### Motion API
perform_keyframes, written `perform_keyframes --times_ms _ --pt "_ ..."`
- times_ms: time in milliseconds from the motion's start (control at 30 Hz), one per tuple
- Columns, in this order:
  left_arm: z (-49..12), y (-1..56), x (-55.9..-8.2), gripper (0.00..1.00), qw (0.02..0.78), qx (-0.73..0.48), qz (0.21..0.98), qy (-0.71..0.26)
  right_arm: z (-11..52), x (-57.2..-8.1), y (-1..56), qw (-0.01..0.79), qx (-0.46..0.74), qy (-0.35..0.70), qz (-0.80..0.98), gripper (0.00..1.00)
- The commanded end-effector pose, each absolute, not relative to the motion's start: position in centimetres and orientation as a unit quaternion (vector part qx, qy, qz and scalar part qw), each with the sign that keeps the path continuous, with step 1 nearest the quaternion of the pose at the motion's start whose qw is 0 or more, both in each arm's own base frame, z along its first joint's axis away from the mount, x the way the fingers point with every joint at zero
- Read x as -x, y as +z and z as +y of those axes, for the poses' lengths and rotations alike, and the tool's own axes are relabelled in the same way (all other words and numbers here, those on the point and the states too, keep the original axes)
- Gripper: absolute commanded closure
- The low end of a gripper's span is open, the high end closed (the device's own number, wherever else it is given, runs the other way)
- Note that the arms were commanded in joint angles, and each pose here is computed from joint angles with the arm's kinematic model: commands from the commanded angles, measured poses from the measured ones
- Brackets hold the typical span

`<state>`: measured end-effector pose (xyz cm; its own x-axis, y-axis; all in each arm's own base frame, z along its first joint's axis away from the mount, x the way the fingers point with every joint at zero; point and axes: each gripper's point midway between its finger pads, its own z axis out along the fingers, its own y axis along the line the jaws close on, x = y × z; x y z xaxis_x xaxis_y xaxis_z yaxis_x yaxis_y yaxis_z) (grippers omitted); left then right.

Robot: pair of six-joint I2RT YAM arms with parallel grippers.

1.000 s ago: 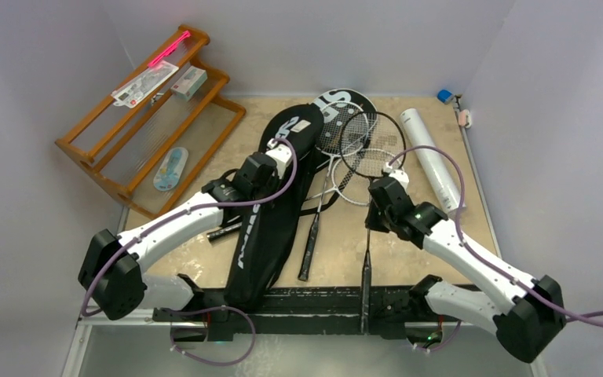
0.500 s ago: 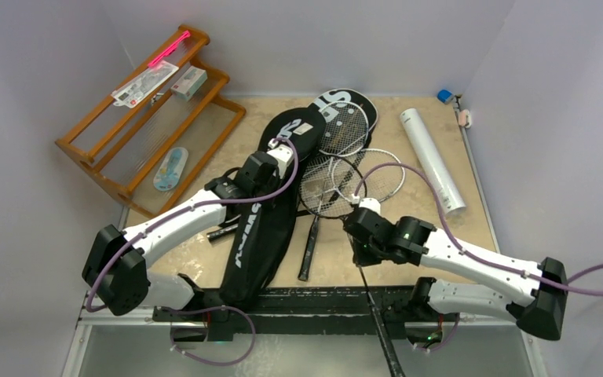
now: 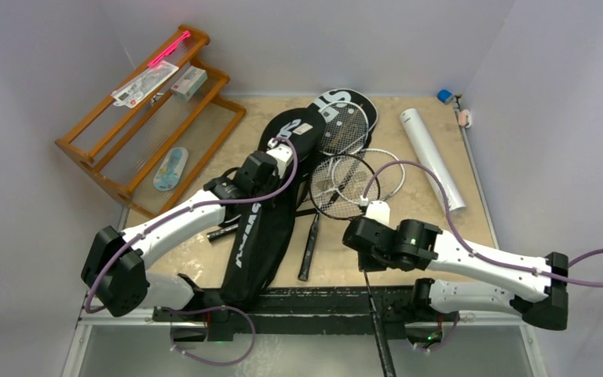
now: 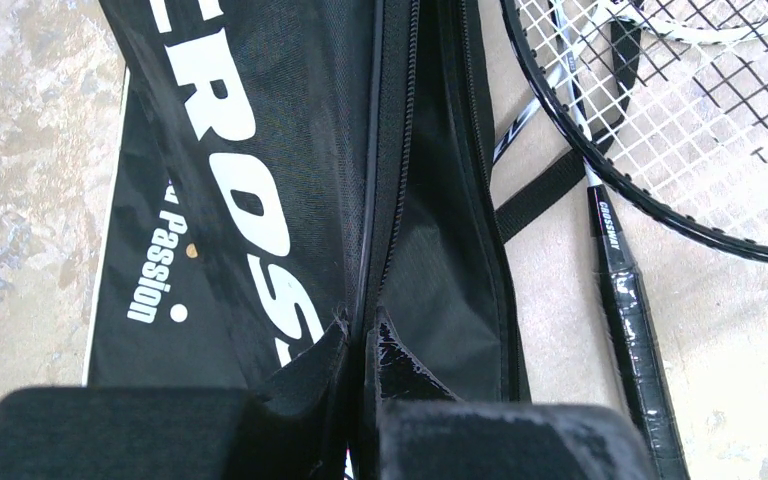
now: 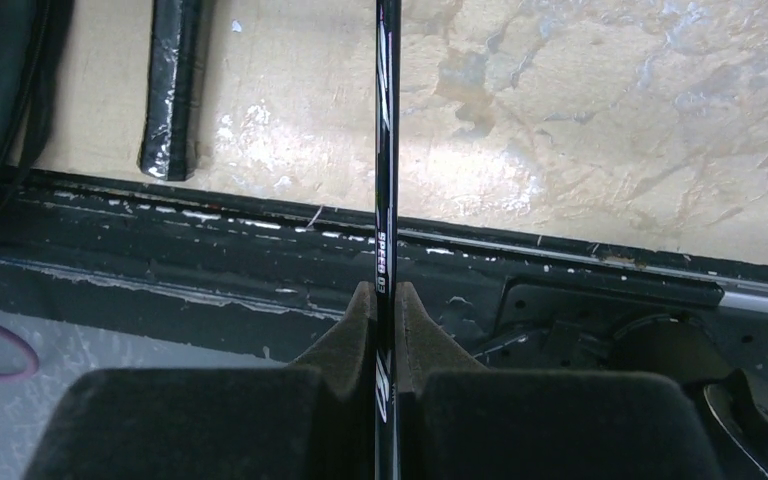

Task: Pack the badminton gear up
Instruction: Place the racket in the racket bag.

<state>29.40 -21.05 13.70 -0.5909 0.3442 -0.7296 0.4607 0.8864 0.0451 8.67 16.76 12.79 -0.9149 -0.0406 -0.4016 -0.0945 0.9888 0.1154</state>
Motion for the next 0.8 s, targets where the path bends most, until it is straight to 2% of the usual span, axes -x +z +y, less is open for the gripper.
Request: perform_keyframes --times_ms 0,300,767 --pt "-22.0 17.1 -30.6 1.0 0.439 -0.205 0.869 -0.104 17.1 -8.0 15.0 0.209 0.042 0.112 0.971 1.0" --pt "-22.2 17.4 -30.4 1.0 0.439 -0.208 0.866 -0.116 17.8 -6.1 16.1 0.192 0.095 0.146 0.966 1.0" --pt "-22.7 17.3 -30.1 1.0 0.432 -0.222 0.865 -0.13 22.9 -7.6 18.0 0.22 0.158 0.154 0.95 1.0"
